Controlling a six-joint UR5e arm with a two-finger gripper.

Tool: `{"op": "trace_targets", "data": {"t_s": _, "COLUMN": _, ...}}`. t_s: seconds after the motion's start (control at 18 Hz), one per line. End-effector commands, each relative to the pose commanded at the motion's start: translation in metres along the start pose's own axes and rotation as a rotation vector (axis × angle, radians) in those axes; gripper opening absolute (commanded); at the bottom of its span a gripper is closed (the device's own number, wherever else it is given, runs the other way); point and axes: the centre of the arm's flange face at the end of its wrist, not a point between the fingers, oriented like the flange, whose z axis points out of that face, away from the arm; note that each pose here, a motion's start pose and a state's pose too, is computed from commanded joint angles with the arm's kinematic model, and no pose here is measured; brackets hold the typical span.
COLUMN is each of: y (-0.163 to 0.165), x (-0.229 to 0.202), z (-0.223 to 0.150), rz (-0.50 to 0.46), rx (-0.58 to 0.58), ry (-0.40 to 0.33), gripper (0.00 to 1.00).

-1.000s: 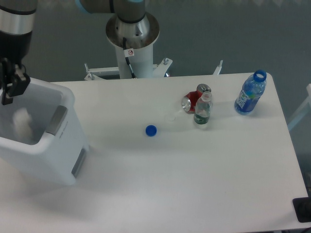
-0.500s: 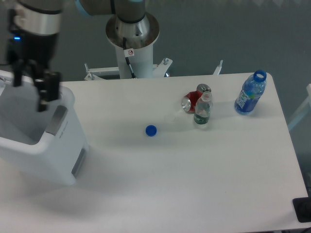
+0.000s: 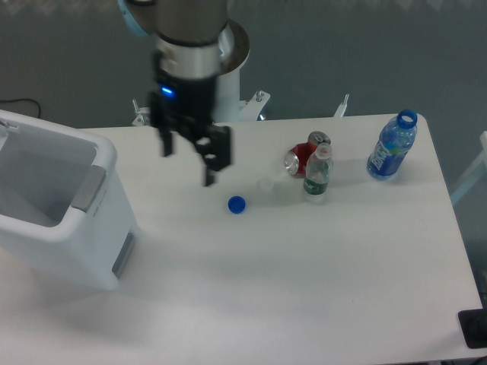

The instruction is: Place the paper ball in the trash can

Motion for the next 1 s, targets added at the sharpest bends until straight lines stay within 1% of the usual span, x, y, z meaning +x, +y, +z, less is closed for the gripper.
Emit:
{"op": "trace_targets", "data": {"t_s": 0.11, "y": 0.013, "x": -0.015, "z": 0.025, "rz": 0.044, "rx": -0.068, "ry": 0.021, "gripper": 1.00}}
{"op": "trace_targets", "data": {"t_s": 0.22, "y": 0.024, "x": -0.031, "z": 0.055, "rz": 0.035, "rx": -0.096, "ry": 0.063, "gripper": 1.00}}
{"op": "trace_targets", "data": {"t_s": 0.5, "y": 0.017, "x": -0.056, "z": 0.096, "rz": 0.034, "rx": -0.101, "ry": 0.096, "gripper": 1.00}}
{"op": "trace_targets", "data": {"t_s": 0.56, "y": 0.017, "x": -0.059, "z": 0.101, "rz": 0.031, "rx": -0.098, "ry": 0.097, "gripper": 1.00}}
{"op": "trace_targets", "data": {"t_s": 0.72, "y": 0.012, "x": -0.066, "z": 0.115, "rz": 0.036, "rx": -0.083, "ry": 0.064, "gripper": 1.00}}
{"op": "trace_targets", "data": {"t_s": 1.0, "y": 0.010, "x": -0.066, "z": 0.120, "rz": 0.037, "rx": -0.077, "ry": 0.068, "gripper": 1.00}}
